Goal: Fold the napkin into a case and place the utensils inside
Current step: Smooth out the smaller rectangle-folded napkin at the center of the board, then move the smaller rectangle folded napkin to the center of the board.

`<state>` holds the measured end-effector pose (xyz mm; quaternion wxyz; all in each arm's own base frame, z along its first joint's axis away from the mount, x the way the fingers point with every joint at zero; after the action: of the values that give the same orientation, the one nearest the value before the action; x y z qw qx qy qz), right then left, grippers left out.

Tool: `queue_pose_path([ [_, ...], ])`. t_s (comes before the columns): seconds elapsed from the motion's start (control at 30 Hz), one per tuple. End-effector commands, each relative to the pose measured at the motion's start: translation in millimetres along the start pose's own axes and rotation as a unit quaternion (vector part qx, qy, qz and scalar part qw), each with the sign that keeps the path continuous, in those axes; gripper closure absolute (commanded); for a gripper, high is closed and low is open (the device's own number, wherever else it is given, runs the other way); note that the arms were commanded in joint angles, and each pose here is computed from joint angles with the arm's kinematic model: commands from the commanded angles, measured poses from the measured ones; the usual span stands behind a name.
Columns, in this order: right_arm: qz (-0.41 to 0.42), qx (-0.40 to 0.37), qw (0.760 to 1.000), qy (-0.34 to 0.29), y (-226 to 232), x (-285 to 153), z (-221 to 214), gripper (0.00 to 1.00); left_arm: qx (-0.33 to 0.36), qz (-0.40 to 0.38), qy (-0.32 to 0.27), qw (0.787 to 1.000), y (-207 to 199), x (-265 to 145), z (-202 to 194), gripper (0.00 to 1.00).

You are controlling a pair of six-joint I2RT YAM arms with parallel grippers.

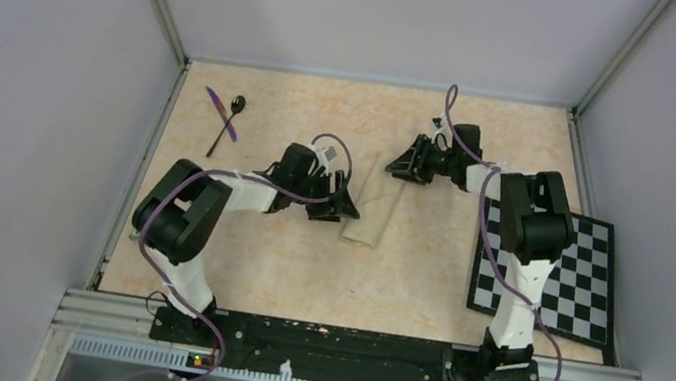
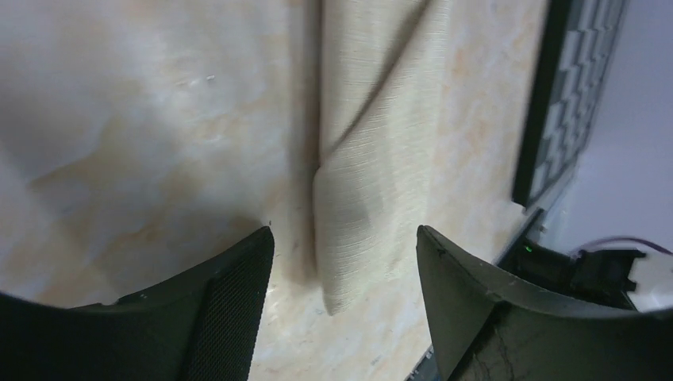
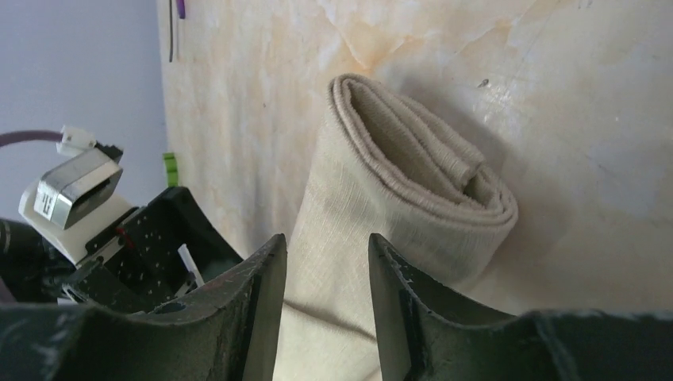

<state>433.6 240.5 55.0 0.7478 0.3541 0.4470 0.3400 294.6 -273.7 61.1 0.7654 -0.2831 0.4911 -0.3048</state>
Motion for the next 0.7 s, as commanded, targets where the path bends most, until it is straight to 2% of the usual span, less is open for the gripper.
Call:
queue_pose_path([
  [0.0,-0.019,-0.077,0.996,-0.031,44.0,-32.8,22.3,0.57,0.03,-0.002,0.005,1.0,11.0,24.7,12.4,0.25],
  [0.23,-0.03,-0.108,0.992,-0.06,69.9,-70.9,6.4,0.57,0.047,-0.007,0.026,0.999,15.7,69.4,18.2,0.29],
  [0.5,-0.032,-0.112,0.988,-0.105,94.6,-106.0,-8.5,0.57,0.056,-0.019,0.031,0.998,-7.3,107.1,28.4,0.32],
  [0.67,-0.074,-0.12,0.979,-0.149,99.0,-129.4,-6.0,0.56,0.04,-0.043,0.035,0.998,-26.3,118.1,30.3,0.33],
])
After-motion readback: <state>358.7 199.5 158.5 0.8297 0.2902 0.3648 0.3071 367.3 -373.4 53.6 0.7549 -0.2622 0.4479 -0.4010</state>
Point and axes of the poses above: each gripper's point midway between its finger pads, its own x axis out along the fingers, its own y axis along the line the jaws close on, z = x × y, the point moved 1 cm from there along -x, back along the fingers
